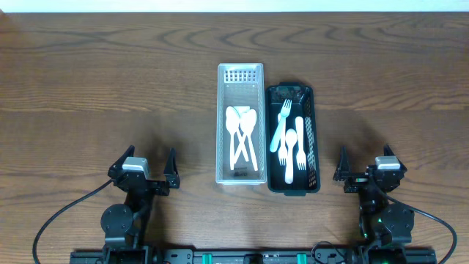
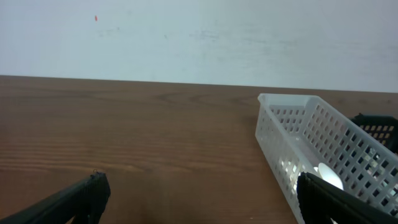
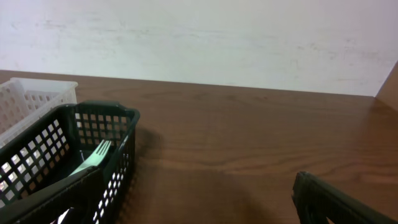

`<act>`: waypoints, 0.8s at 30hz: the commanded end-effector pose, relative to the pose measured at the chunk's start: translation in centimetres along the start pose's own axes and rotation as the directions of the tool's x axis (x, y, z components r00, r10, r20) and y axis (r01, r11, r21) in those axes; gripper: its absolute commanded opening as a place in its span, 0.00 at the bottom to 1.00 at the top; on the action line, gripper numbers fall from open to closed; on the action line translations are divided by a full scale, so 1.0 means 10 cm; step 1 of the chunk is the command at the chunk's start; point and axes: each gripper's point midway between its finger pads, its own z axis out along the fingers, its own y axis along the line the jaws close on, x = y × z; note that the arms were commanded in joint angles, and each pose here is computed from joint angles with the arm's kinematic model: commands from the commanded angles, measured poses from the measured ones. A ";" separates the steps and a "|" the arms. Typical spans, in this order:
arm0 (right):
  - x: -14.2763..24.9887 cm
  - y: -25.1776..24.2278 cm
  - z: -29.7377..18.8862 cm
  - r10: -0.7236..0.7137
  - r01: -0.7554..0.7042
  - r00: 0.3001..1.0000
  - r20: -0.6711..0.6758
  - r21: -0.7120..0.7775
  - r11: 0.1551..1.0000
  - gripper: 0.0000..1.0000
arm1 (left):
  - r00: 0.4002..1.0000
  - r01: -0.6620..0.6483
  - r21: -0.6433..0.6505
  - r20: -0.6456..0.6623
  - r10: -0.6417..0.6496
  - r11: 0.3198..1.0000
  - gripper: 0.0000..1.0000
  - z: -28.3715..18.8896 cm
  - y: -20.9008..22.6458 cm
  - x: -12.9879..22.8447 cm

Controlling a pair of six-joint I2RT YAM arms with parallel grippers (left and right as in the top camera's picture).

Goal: Pack container

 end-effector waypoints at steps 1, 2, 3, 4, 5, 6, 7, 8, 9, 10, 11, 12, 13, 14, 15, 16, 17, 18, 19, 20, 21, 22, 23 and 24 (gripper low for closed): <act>0.01 0.04 0.00 0.017 -0.017 1.000 -0.001 -0.017 1.000 0.99 | 0.999 0.019 0.012 -0.048 -0.019 1.000 0.98 0.01 -0.02 0.16; 0.01 0.04 0.00 0.017 -0.017 1.000 -0.001 -0.017 1.000 0.99 | 0.999 0.020 0.012 -0.048 -0.019 1.000 0.98 0.01 -0.02 0.16; 0.01 0.04 0.00 0.017 -0.017 1.000 -0.001 -0.017 1.000 0.99 | 0.999 0.020 0.013 -0.048 -0.019 1.000 0.98 0.01 -0.02 0.16; 0.01 0.04 0.00 0.017 -0.017 1.000 -0.001 -0.017 1.000 0.99 | 0.999 0.019 0.014 -0.048 -0.019 1.000 0.98 0.01 -0.02 0.16; 0.01 0.04 0.00 0.017 -0.017 1.000 -0.001 -0.017 1.000 0.99 | 0.999 0.019 0.018 -0.049 -0.018 1.000 0.98 0.01 -0.03 0.16; 0.01 0.04 0.00 0.017 -0.017 1.000 -0.001 -0.017 1.000 0.99 | 0.999 0.019 0.020 -0.049 -0.018 1.000 0.98 0.01 -0.04 0.16; 0.01 0.04 0.00 0.017 -0.017 1.000 -0.001 -0.017 1.000 0.99 | 0.999 0.018 0.023 -0.049 -0.017 1.000 0.98 0.01 -0.05 0.16; 0.01 0.04 0.00 0.017 -0.017 1.000 -0.001 -0.017 1.000 0.99 | 0.999 0.018 0.027 -0.049 -0.017 0.999 0.98 0.01 -0.06 0.16; 0.01 0.04 0.00 0.017 -0.017 1.000 -0.001 -0.017 1.000 0.99 | 0.999 0.017 0.031 -0.047 -0.016 0.999 0.98 0.01 -0.07 0.15; 0.01 0.04 0.00 0.017 -0.017 1.000 -0.001 -0.017 1.000 0.99 | 0.999 0.017 0.035 -0.048 -0.015 0.999 0.98 0.01 -0.08 0.15; 0.01 0.04 0.00 0.017 -0.017 1.000 -0.001 -0.017 1.000 0.99 | 0.999 0.017 0.039 -0.048 -0.015 0.999 0.98 0.01 -0.08 0.16; 0.01 0.04 0.00 0.017 -0.017 1.000 -0.001 -0.017 1.000 0.99 | 0.999 0.017 0.040 -0.048 -0.015 0.999 0.98 0.01 -0.09 0.16; 0.01 0.04 0.00 0.017 -0.017 1.000 -0.001 -0.017 1.000 0.99 | 0.999 0.017 0.039 -0.049 -0.015 0.999 0.98 0.01 -0.09 0.16; 0.01 0.04 0.00 0.017 -0.017 1.000 -0.001 -0.017 1.000 0.99 | 0.999 0.017 0.039 -0.050 -0.015 0.999 0.98 0.01 -0.09 0.16; 0.01 0.04 0.00 0.017 -0.017 1.000 -0.001 -0.017 1.000 0.99 | 0.999 0.017 0.039 -0.050 -0.015 0.999 0.98 0.01 -0.09 0.16; 0.01 0.04 0.00 0.017 -0.017 1.000 -0.001 -0.017 1.000 0.99 | 0.999 0.017 0.039 -0.050 -0.015 0.999 0.98 0.01 -0.09 0.16; 0.01 0.04 0.00 0.017 -0.017 1.000 -0.001 -0.017 1.000 0.98 | 0.999 0.017 0.039 -0.050 -0.015 0.999 0.98 0.01 -0.09 0.16; 0.01 0.04 0.00 0.017 -0.017 1.000 -0.001 -0.017 1.000 0.99 | 0.999 0.017 0.039 -0.050 -0.015 0.999 0.98 0.01 -0.09 0.16; 0.01 0.04 0.00 0.017 -0.017 1.000 -0.001 -0.017 1.000 0.99 | 0.999 0.017 0.039 -0.050 -0.015 0.999 0.98 0.01 -0.09 0.16; 0.01 0.04 0.00 0.017 -0.017 1.000 -0.001 -0.017 1.000 0.99 | 0.999 0.017 0.039 -0.050 -0.015 0.999 0.98 0.01 -0.09 0.16; 0.01 0.04 0.00 0.017 -0.017 1.000 -0.001 -0.017 1.000 0.99 | 0.999 0.017 0.039 -0.050 -0.015 0.999 0.98 0.01 -0.09 0.16; 0.01 0.04 0.00 0.017 -0.017 1.000 -0.001 -0.017 1.000 0.99 | 0.999 0.017 0.039 -0.050 -0.015 0.999 0.98 0.01 -0.09 0.16; 0.01 0.04 0.00 0.017 -0.017 1.000 -0.001 -0.017 1.000 0.99 | 0.999 0.017 0.039 -0.050 -0.015 0.999 0.98 0.01 -0.09 0.16; 0.01 0.04 0.00 0.017 -0.017 1.000 -0.001 -0.017 1.000 0.99 | 0.999 0.017 0.039 -0.050 -0.015 0.999 0.98 0.01 -0.09 0.16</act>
